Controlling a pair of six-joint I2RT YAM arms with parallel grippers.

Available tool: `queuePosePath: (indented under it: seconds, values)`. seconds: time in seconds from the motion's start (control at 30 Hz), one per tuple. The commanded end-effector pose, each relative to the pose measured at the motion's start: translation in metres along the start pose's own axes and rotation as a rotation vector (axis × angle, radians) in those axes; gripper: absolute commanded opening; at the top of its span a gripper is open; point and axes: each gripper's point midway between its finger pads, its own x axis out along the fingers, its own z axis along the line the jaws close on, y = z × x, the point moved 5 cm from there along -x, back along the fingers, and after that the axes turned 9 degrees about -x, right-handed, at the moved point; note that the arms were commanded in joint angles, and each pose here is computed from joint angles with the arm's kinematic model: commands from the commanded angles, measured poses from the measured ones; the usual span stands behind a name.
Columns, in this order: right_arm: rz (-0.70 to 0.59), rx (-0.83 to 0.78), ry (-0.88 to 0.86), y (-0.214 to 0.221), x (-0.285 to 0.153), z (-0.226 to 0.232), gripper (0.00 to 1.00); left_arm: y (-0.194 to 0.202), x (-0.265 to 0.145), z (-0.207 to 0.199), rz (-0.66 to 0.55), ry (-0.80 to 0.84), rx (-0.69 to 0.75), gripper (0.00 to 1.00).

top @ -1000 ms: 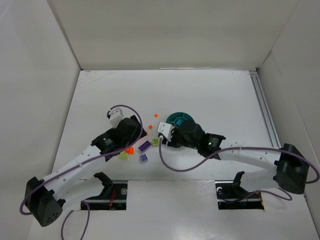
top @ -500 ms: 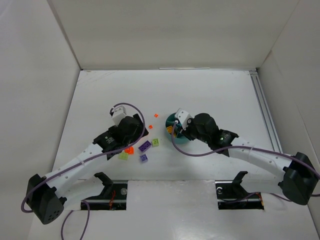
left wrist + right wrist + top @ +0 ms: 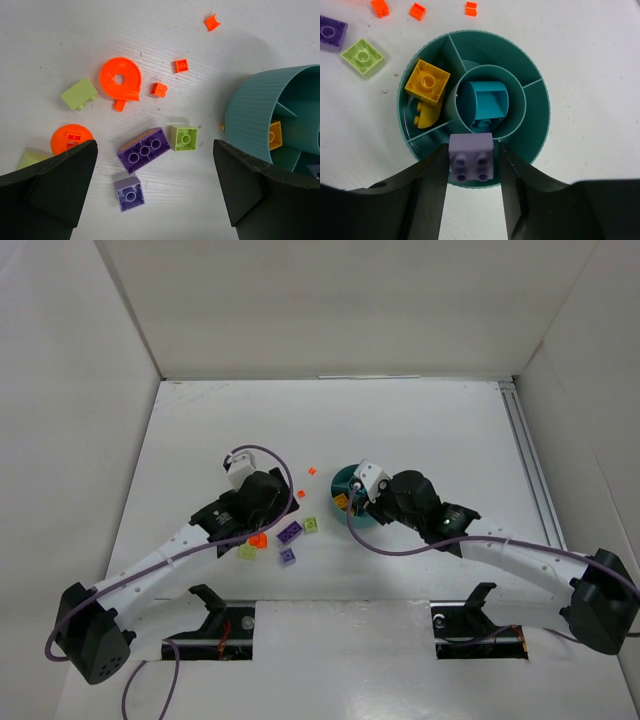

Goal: Sort the legos into containers by color

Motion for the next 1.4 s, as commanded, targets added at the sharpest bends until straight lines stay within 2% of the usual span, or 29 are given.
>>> queuePosePath:
  seconds: [0.0,0.07,0.2,0.4,0.47,0.53,0.67,0.8,0.83,1.0,1.17,1.37]
  values:
    - [0.036,0.01,0.007,0.009,0.001,0.003,0.5,-0.011,-0.005,-0.014,-0.023,0.044,-0.016,1.0]
    - [0.036,0.01,0.007,0.009,0.001,0.003,0.57,-0.008,-0.003,-0.014,-0.011,0.041,-0.003,1.0]
    - [0.032,0.01,-0.001,0.008,0.002,0.004,0.63,-0.007,-0.004,-0.014,-0.003,0.045,-0.003,1.0]
    - [-0.018,0.016,0.014,-0.002,-0.008,-0.001,0.64,0.002,0.001,-0.011,0.038,0.047,0.039,1.0]
    - [-0.034,0.018,0.022,-0.005,-0.012,-0.004,0.7,0.005,0.002,-0.013,0.064,0.061,0.055,1.0]
    - [-0.053,0.033,0.045,-0.011,-0.019,-0.009,0.72,0.01,0.005,-0.012,0.089,0.055,0.087,1.0]
    - [-0.057,0.036,0.076,-0.012,-0.027,-0.014,0.86,0.026,0.009,-0.008,0.13,0.043,0.184,1.0]
    - [-0.057,0.04,0.073,-0.011,-0.027,-0.015,0.86,0.034,0.014,-0.007,0.134,0.026,0.249,0.99]
    - [-0.049,0.033,0.068,-0.007,-0.026,-0.015,0.86,0.034,0.016,-0.01,0.121,0.051,0.255,0.94]
    - [-0.033,0.014,0.001,0.0,-0.018,-0.009,0.84,0.047,0.028,-0.01,0.147,0.162,0.388,0.94]
    - [-0.035,-0.001,-0.051,0.003,-0.013,-0.005,0.81,0.052,0.034,-0.018,0.157,0.218,0.42,0.94]
    - [-0.033,-0.006,-0.054,0.003,-0.011,-0.007,0.81,0.065,0.051,-0.008,0.209,0.145,0.452,0.94]
